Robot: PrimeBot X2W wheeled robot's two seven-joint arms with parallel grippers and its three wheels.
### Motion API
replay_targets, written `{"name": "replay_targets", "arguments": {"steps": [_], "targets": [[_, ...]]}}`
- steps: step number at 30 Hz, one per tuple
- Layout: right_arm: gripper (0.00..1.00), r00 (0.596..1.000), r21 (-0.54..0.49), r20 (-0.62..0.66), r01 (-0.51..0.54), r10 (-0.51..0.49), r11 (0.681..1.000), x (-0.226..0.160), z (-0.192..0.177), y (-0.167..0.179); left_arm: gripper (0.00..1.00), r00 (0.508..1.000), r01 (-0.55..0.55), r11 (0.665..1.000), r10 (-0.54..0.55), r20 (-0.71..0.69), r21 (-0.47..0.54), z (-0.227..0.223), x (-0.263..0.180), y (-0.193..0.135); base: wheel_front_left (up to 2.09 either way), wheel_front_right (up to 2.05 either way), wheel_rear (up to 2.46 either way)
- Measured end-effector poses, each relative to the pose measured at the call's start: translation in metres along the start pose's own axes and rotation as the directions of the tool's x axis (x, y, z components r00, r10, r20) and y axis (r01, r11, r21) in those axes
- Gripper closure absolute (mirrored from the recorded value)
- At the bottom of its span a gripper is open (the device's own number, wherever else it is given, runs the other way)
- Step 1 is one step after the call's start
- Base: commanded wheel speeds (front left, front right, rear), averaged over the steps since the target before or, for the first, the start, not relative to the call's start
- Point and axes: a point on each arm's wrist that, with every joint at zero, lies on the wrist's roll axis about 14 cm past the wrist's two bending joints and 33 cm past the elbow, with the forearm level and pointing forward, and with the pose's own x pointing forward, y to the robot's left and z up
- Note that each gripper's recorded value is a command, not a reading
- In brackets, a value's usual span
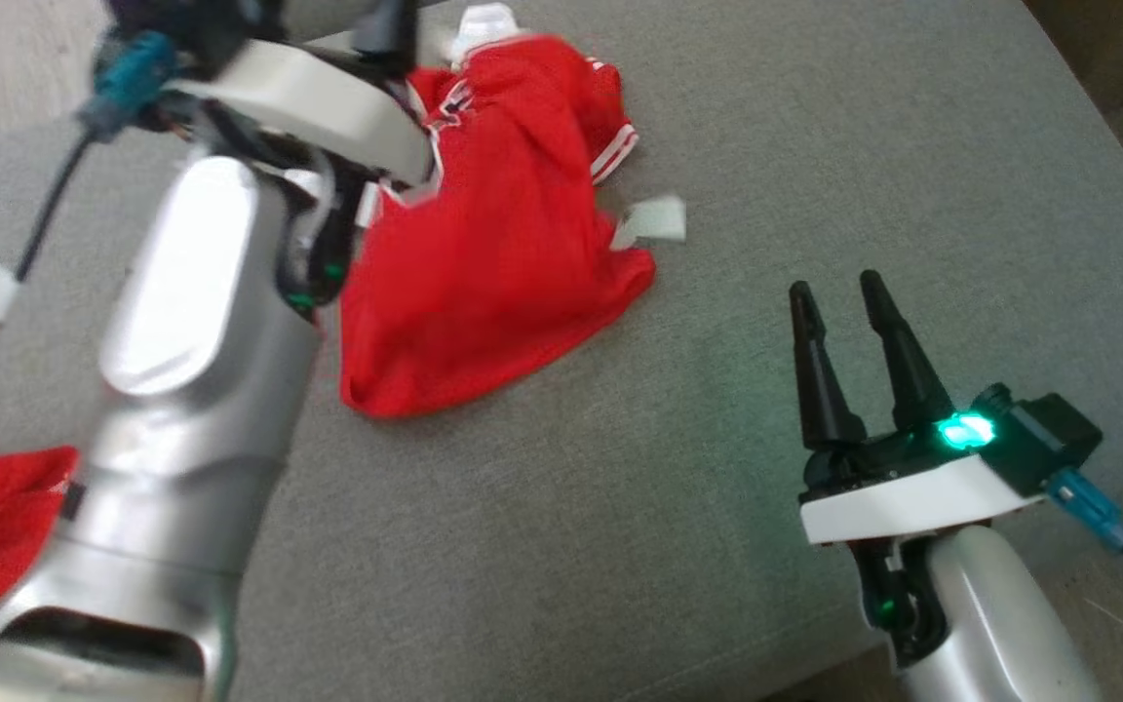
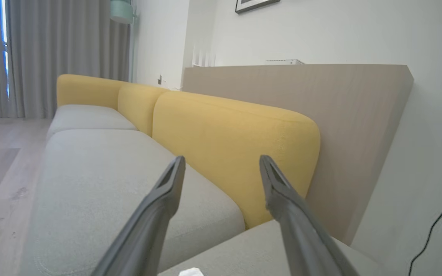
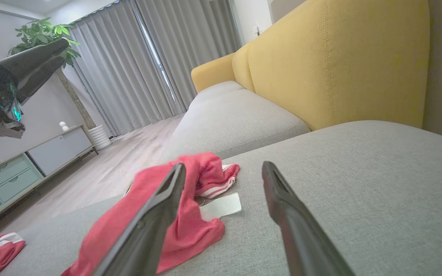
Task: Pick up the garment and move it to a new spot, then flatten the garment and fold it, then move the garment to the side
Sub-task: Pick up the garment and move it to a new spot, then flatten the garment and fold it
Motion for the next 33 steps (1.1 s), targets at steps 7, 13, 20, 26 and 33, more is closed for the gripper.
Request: {"name": "replay_targets", "arguments": {"steps": [7,13,20,26,33], "targets": [[0.0,1.0,0.0,0.013,-0.013,0.013,1.0,0.01,0.002,0.002,0.0,0.991,-0.134,0.988,0.133,0.017,0.073,-0.011,-0.047,0.059,0.0,0.0,0.0],[0.0,0.996,-0.021,0.001,-0.087,0.087,0.996,0.021,-0.004,0.025,0.0,0.958,-0.287,0.956,0.288,-0.005,0.064,-0.042,-0.136,0.095,0.0,0.0,0.0],[0.0,0.988,-0.028,-0.036,-0.151,0.15,0.988,0.02,-0.018,0.046,0.0,0.905,-0.416,0.908,0.419,-0.067,0.053,-0.073,-0.223,0.089,0.0,0.0,0.0],[0.0,0.977,-0.035,-0.039,-0.209,0.208,0.977,0.022,-0.019,0.066,0.0,0.851,-0.525,0.85,0.525,0.006,0.039,-0.055,-0.265,0.08,0.0,0.0,0.0],[0.0,0.973,-0.039,-0.041,-0.227,0.225,0.973,0.026,-0.021,0.072,0.0,0.837,-0.547,0.836,0.547,0.025,0.038,-0.049,-0.282,0.077,0.0,0.0,0.0]]}}
